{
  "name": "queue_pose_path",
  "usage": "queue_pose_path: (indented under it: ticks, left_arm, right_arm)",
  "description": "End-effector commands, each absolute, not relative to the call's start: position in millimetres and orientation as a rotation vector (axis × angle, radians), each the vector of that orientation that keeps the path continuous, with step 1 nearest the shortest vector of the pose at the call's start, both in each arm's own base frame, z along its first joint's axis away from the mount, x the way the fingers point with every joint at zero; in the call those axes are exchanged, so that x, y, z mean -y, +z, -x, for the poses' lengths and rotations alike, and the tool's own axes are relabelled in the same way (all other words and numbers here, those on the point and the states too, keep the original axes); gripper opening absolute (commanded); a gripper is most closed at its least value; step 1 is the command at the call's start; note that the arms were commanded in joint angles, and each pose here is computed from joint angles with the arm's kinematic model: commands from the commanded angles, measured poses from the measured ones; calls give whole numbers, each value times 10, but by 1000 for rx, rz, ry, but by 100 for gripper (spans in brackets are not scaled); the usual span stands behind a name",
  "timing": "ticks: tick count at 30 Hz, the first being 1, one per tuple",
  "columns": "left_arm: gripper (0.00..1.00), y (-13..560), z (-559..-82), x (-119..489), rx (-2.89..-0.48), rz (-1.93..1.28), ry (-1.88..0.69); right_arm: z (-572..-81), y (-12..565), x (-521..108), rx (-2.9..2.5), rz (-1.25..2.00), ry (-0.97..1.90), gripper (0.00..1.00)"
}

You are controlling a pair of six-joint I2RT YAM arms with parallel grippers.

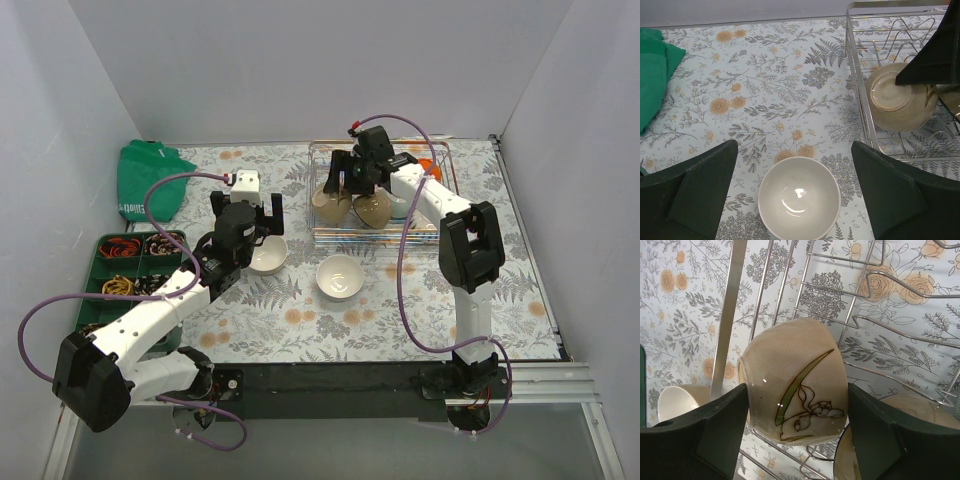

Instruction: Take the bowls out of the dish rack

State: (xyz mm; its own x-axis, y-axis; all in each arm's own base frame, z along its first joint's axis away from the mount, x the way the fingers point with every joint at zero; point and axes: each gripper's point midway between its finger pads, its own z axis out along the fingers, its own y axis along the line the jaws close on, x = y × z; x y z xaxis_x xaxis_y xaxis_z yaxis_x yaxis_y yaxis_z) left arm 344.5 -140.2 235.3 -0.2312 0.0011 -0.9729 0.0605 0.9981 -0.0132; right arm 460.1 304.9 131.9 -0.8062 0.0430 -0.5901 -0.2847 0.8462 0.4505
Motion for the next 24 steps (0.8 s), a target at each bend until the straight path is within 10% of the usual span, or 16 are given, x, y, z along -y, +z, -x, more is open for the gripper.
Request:
queue_pose_path:
  ticks: [1,24]
  left_arm:
    - [98,2549,-3451,1384,-1768,-25,-76]
    - [98,2591,-3454,1341,-1762,9,-90]
  right_arm:
    - [-4466,2093,-3245,-2246,318,817,1]
    - [-4473,2837,-2975,-1953,563,608,1]
